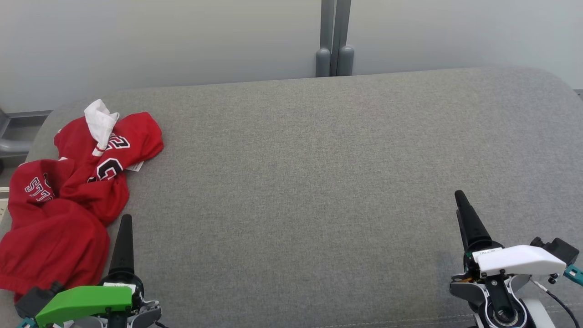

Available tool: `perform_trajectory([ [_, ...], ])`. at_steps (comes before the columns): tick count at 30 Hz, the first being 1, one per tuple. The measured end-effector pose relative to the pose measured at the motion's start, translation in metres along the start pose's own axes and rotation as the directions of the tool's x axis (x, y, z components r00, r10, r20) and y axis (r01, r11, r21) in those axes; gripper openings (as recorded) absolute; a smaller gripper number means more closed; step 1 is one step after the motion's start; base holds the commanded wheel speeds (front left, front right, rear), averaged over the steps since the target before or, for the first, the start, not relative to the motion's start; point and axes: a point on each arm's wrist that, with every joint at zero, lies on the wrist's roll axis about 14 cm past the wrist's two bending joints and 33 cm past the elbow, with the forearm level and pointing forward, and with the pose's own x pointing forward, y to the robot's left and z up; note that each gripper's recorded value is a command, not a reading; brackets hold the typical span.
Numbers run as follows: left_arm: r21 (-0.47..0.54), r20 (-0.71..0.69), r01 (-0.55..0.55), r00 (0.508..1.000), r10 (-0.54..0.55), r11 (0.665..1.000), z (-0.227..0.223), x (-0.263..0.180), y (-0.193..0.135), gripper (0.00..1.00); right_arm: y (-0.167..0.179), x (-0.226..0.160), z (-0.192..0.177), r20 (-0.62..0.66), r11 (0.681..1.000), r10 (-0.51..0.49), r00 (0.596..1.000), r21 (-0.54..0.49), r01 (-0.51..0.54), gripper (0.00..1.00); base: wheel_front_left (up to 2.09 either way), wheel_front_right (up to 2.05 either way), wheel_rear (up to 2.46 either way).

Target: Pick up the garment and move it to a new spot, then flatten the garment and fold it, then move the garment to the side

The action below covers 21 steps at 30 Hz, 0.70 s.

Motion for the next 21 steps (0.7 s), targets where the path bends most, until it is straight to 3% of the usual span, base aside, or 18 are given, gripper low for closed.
perform_trajectory([
  [6, 0.106, 0.004, 0.019, 1.0, -0.019, 0.994, -0.001, 0.001, -0.008, 1.0, 0.016, 0.002, -0.001, 0.0, 0.988, 0.051, 0.999, -0.148, -0.051, 1.0, 0.0, 0.0, 0.0],
  [12, 0.223, 0.001, 0.043, 0.999, -0.044, 0.974, -0.004, 0.002, -0.016, 1.0, 0.03, 0.002, -0.005, -0.012, 0.955, 0.099, 0.995, -0.28, -0.098, 1.0, 0.0, 0.0, 0.0],
  [19, 0.352, -0.003, 0.058, 0.998, -0.061, 0.934, -0.007, 0.002, -0.022, 1.0, 0.041, 0.002, -0.01, -0.025, 0.908, 0.137, 0.99, -0.396, -0.136, 1.0, 0.0, 0.0, 0.0],
  [21, 0.429, -0.011, 0.074, 0.997, -0.077, 0.9, -0.01, 0.002, -0.026, 1.0, 0.045, 0.002, -0.012, -0.032, 0.88, 0.151, 0.988, -0.451, -0.149, 1.0, 0.0, 0.0, 0.0],
])
